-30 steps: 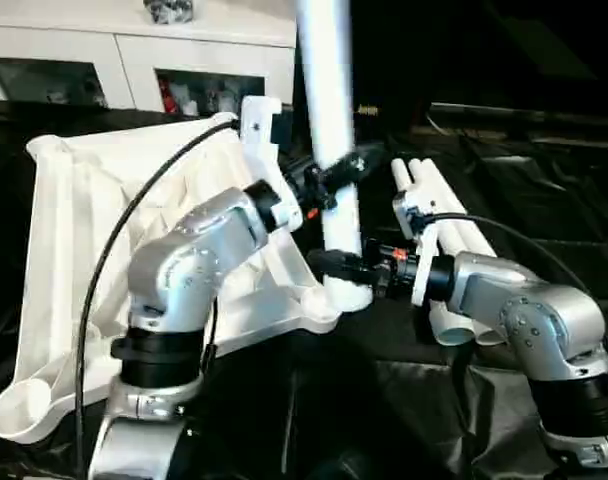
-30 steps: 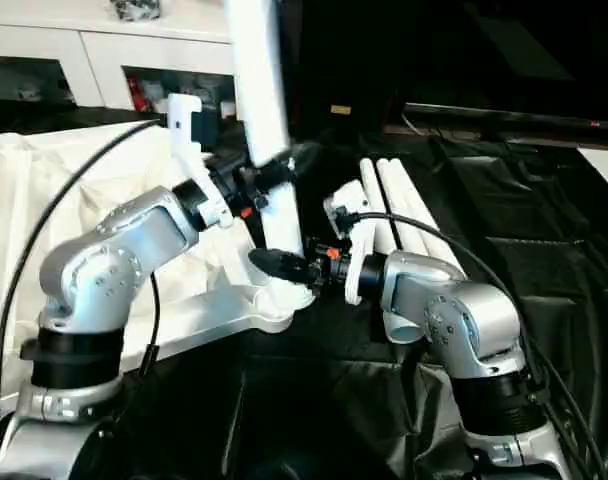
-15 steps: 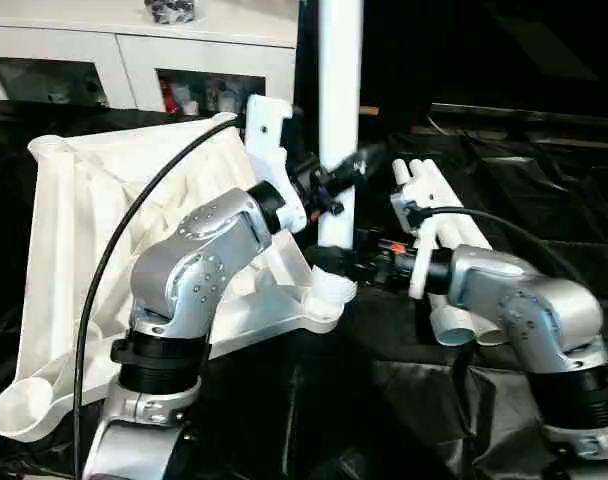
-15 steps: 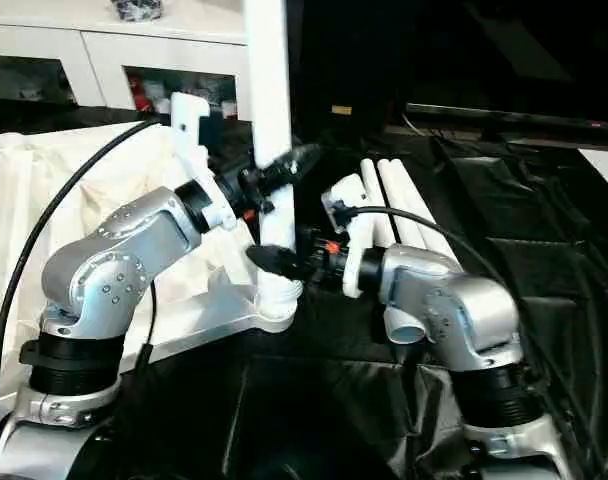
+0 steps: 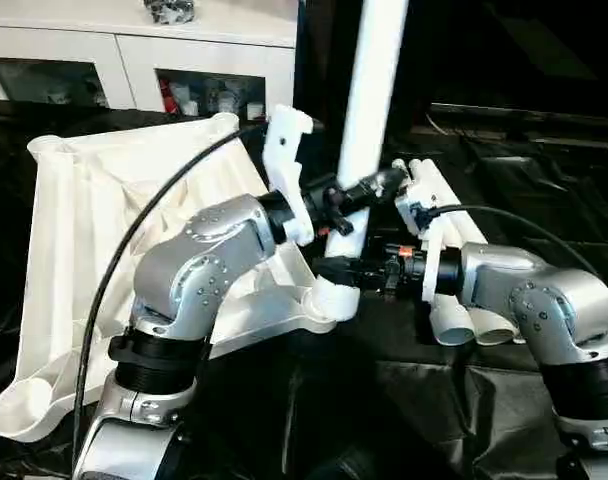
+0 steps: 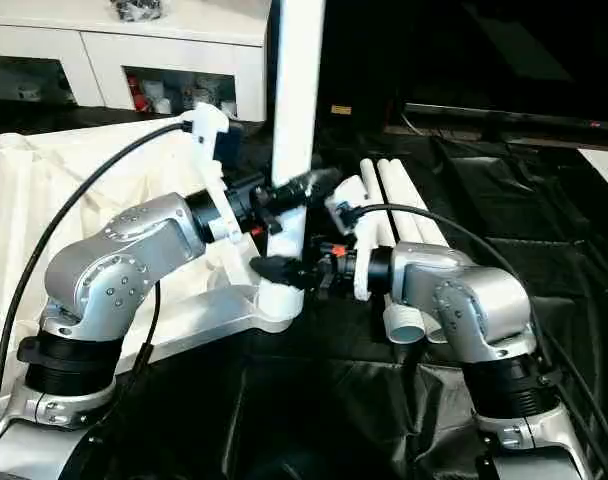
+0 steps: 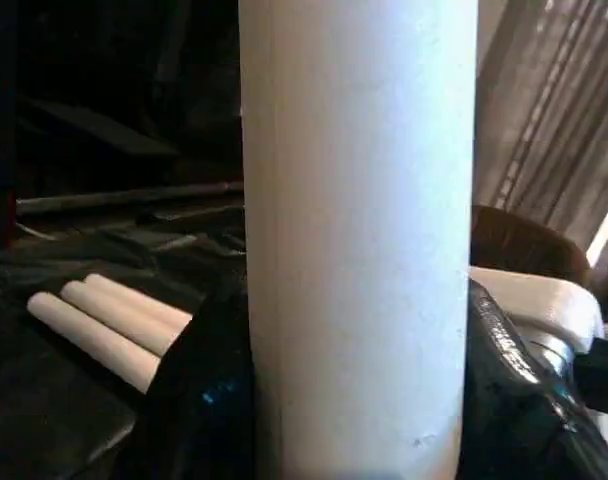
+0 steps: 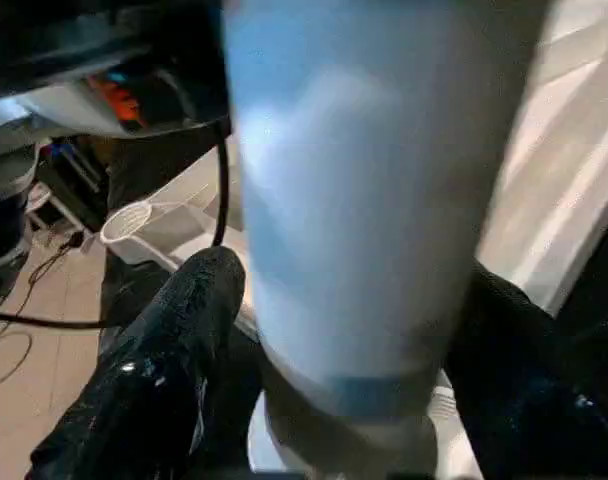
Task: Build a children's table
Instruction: Pick table leg
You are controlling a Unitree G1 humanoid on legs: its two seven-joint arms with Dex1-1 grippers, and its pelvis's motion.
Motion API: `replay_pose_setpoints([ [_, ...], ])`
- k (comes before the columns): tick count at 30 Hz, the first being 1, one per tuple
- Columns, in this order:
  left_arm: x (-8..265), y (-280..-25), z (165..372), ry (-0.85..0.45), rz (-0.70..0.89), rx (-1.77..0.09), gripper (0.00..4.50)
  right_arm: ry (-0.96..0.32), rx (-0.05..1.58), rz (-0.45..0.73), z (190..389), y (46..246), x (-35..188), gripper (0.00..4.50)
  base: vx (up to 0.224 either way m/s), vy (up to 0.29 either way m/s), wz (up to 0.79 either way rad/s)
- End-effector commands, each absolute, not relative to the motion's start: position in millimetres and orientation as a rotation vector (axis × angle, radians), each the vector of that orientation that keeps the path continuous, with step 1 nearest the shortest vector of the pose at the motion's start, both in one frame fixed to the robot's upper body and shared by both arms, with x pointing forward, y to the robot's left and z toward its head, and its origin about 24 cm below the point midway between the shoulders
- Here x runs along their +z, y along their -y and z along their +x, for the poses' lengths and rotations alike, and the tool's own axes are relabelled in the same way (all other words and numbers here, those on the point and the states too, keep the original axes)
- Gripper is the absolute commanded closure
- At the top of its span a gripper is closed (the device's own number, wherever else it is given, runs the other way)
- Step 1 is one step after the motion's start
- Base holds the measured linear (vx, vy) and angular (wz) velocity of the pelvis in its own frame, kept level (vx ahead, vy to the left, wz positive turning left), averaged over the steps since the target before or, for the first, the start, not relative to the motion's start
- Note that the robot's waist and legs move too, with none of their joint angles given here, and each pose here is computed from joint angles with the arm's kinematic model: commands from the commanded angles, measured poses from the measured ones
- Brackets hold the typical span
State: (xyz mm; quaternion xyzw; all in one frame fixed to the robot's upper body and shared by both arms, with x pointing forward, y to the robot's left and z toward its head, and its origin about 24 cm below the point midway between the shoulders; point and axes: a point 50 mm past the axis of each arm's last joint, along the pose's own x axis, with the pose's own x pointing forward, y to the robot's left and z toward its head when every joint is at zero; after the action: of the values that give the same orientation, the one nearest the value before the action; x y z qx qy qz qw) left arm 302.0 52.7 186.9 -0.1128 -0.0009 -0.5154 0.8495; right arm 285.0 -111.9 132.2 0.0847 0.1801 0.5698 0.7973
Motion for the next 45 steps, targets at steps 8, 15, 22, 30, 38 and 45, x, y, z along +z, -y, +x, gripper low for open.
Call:
replay_pose_setpoints([
  [8,192.2,-48.4,300.5,0.007,-0.217,-1.127,2.62,-0.408,1.23,0.124,285.3,112.8,128.8,1.52,0.0,0.0,0.0],
  [15,192.3,-47.0,298.7,0.002,-0.222,-1.15,2.62,-0.41,1.229,0.123,285.8,112.4,127.2,2.16,0.0,0.0,0.0],
  [22,192.3,-46.8,299.1,-0.008,-0.241,-1.161,2.62,-0.404,1.217,0.132,287.5,112.0,125.8,2.59,0.0,0.0,0.0],
  [30,191.9,-47.2,299.5,-0.014,-0.254,-1.164,2.62,-0.383,1.19,0.128,289.9,110.7,123.8,2.27,0.0,0.0,0.0],
  [38,191.6,-46.8,298.8,-0.021,-0.253,-1.178,2.62,-0.371,1.172,0.128,292.0,109.1,123.5,1.63,0.0,0.0,0.0],
  [45,191.4,-47.3,298.8,-0.025,-0.25,-1.183,2.62,-0.369,1.194,0.132,290.3,109.1,124.4,1.8,0.0,0.0,0.0],
])
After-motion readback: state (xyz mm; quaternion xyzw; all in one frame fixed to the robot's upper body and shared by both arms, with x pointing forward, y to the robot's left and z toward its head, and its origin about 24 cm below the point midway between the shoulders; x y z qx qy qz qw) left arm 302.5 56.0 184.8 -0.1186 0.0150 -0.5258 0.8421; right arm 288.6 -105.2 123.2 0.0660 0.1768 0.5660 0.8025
